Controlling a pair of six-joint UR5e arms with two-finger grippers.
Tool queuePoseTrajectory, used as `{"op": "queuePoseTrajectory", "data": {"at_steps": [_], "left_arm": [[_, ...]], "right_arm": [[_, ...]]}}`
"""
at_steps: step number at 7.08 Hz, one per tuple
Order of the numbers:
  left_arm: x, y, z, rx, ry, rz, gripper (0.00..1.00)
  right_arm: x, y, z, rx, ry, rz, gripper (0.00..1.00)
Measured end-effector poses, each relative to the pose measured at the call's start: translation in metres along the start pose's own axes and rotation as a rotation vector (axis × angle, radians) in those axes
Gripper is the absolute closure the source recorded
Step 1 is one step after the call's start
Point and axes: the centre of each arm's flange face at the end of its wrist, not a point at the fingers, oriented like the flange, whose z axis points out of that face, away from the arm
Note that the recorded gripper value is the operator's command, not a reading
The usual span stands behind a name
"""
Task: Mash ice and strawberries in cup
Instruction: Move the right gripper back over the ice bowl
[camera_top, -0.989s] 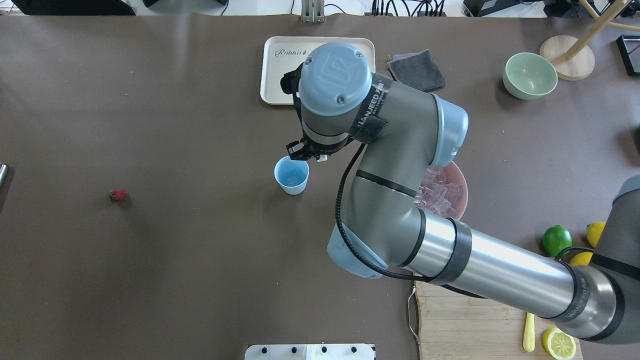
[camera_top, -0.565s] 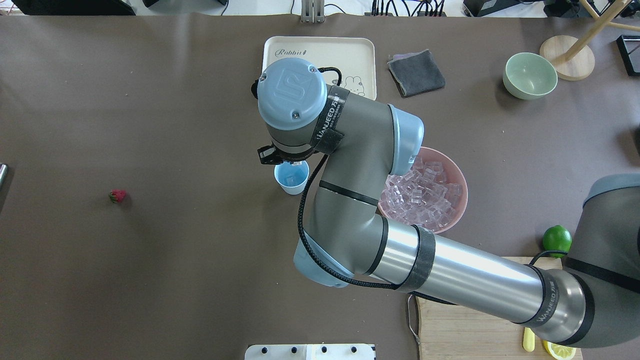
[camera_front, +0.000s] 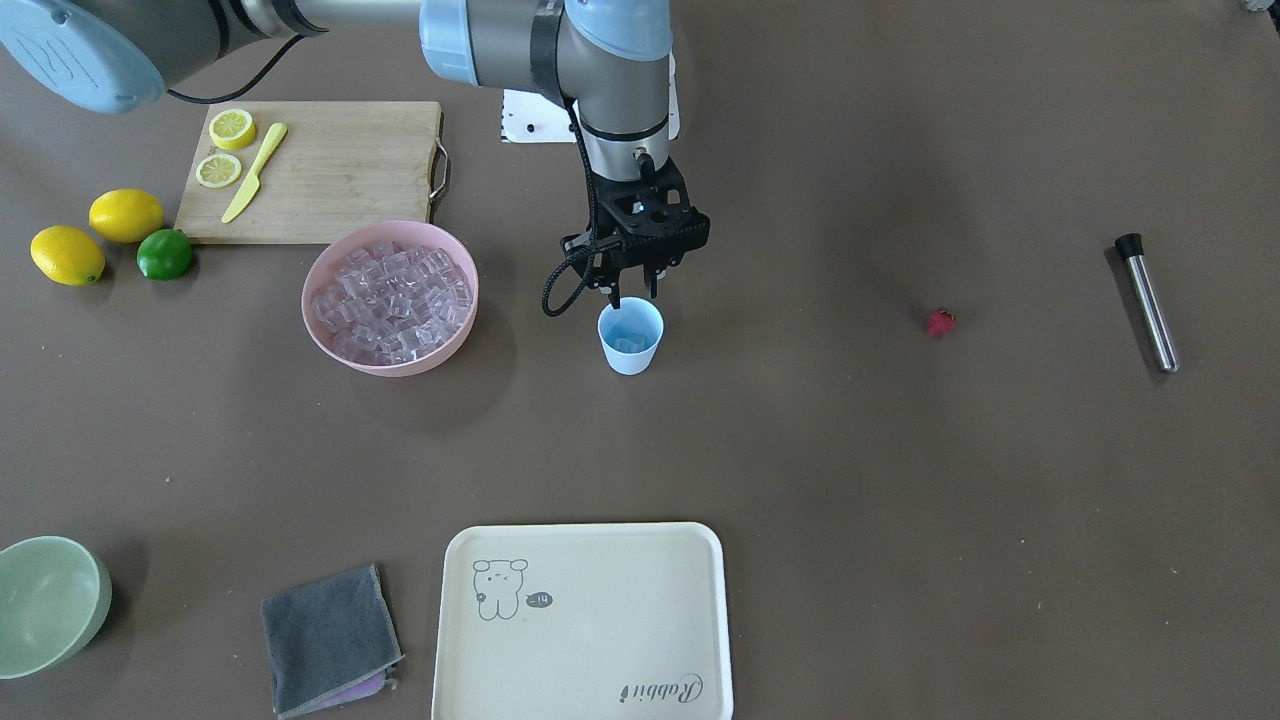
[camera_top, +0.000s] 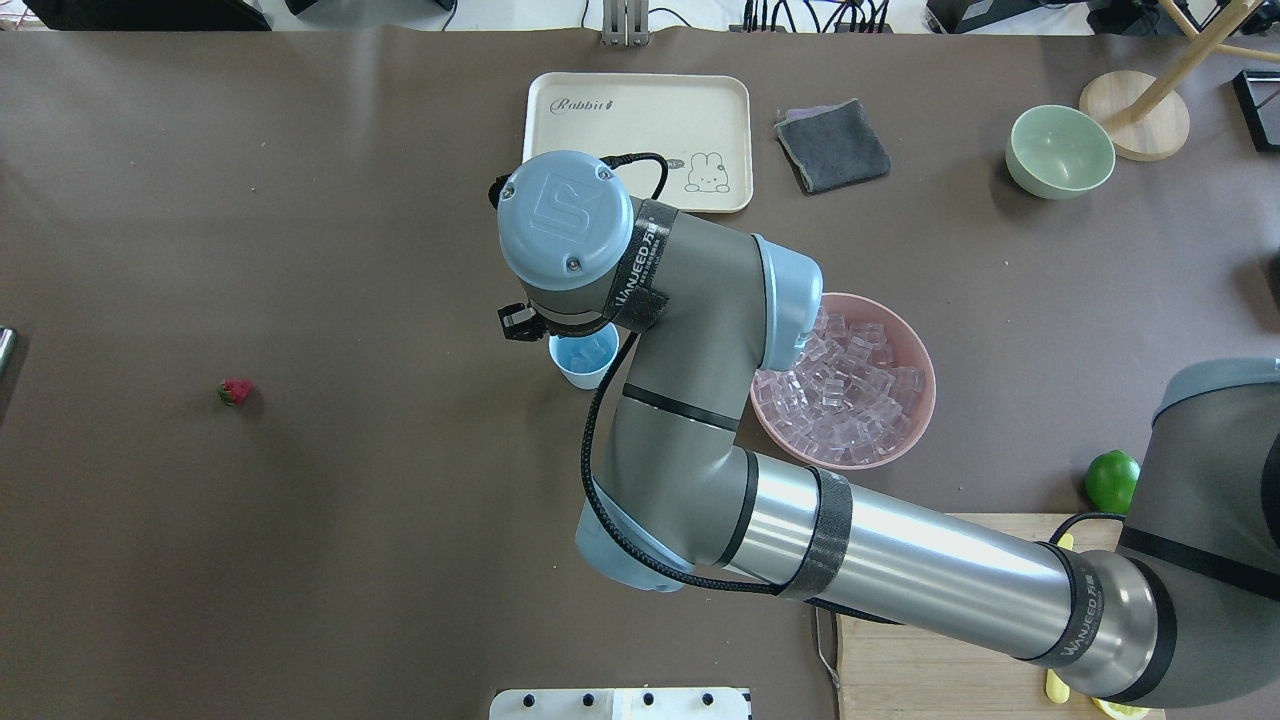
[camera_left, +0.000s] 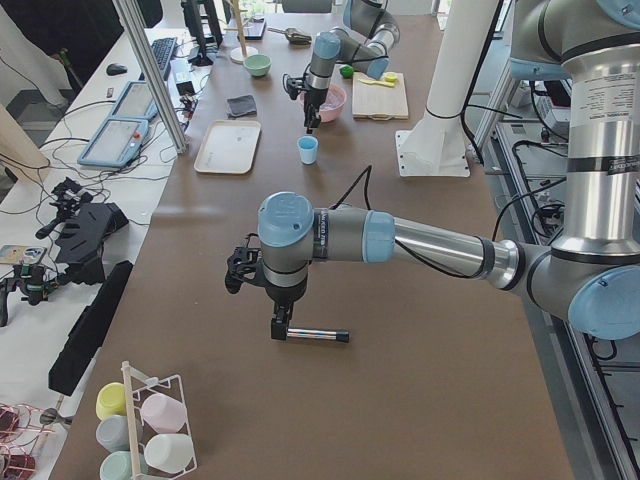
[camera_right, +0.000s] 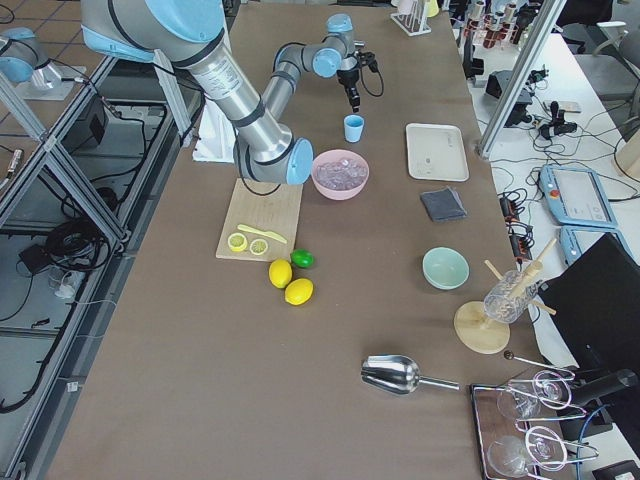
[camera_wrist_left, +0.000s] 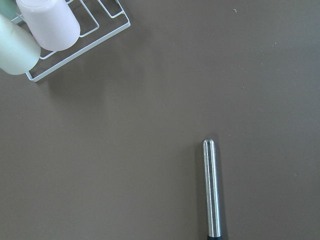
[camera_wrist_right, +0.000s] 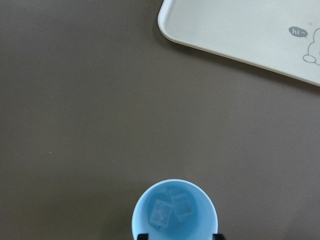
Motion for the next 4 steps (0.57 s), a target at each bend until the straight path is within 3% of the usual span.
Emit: {"op": "queuePoseTrajectory", "data": {"at_steps": [2,4], "left_arm": [[0.000,0.000,0.000,0.000,0.000,0.000,0.01],[0.001,0.001,-0.001,0.002,0.000,0.002,0.01]], "right_arm": [[0.018,0.007,0.004,-0.004,0.007,-0.011,0.00],[0.099,0.037,-0.001,0.008,0.017,-0.078,0.00]]}}
